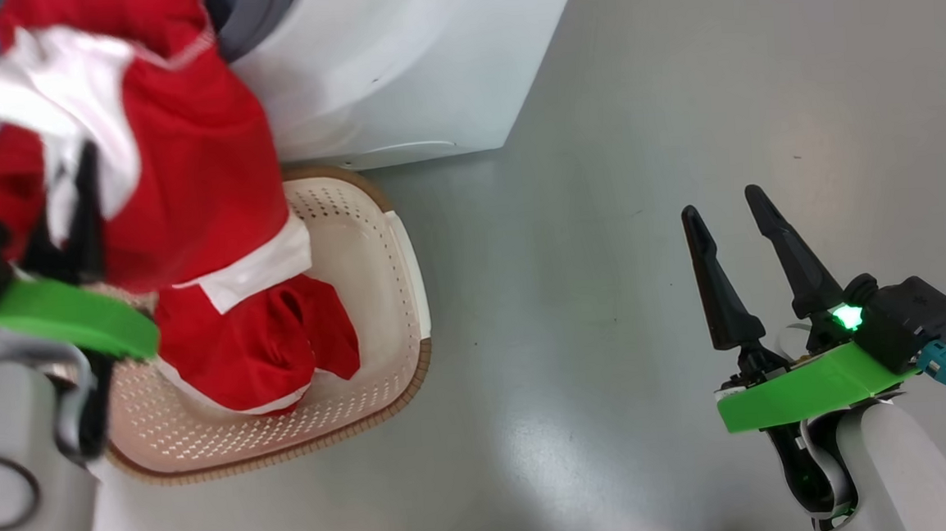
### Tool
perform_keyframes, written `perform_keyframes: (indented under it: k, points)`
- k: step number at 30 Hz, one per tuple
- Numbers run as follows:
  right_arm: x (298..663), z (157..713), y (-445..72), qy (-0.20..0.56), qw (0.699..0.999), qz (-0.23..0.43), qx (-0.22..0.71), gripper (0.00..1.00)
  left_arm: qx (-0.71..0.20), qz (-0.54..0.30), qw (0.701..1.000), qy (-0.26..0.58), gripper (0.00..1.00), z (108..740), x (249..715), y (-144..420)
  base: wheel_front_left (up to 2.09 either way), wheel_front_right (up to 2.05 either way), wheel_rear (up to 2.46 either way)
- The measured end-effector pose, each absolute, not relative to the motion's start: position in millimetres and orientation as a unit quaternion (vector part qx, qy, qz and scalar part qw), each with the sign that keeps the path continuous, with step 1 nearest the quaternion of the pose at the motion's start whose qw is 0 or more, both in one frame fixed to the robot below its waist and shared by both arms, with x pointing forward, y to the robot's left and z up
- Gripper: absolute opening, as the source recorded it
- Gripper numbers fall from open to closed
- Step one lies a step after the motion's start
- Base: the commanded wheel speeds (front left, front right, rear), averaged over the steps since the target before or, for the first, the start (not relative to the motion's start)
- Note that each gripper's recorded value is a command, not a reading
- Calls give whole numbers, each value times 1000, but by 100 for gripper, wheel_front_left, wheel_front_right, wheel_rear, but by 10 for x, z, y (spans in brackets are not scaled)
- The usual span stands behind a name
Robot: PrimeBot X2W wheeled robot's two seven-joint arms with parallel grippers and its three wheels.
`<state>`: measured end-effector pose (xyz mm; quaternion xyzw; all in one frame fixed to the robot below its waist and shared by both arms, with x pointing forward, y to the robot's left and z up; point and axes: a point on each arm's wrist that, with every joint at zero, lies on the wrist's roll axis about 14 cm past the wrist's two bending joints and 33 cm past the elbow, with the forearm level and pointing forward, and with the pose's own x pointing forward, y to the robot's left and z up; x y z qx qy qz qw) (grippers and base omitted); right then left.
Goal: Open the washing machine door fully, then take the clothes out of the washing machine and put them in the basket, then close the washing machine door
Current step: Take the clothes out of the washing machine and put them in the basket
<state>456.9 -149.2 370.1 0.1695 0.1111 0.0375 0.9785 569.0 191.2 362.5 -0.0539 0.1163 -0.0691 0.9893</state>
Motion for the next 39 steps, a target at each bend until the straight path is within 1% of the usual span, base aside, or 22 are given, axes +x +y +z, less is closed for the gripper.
perform_keyframes:
  k: [3,14,23,30,39]
  points:
    - [4577,3716,-1465,109,978,41,171,100,-58,-75,987,129,0,3537,5482,1832,0,0,0]
    - [4581,3661,-1440,115,977,43,173,100,-81,-62,977,186,0,3149,5115,1726,0,0,0]
    - [4563,3528,-1489,130,976,34,171,100,-88,-50,954,284,0,2552,4728,1685,0,0,0]
    - [4558,3446,-1517,138,975,29,169,100,-92,-48,937,333,0,2260,4538,1653,0,0,0]
    - [4536,3319,-1548,152,974,23,168,100,-93,-59,922,371,0,2021,4493,1547,0,0,0]
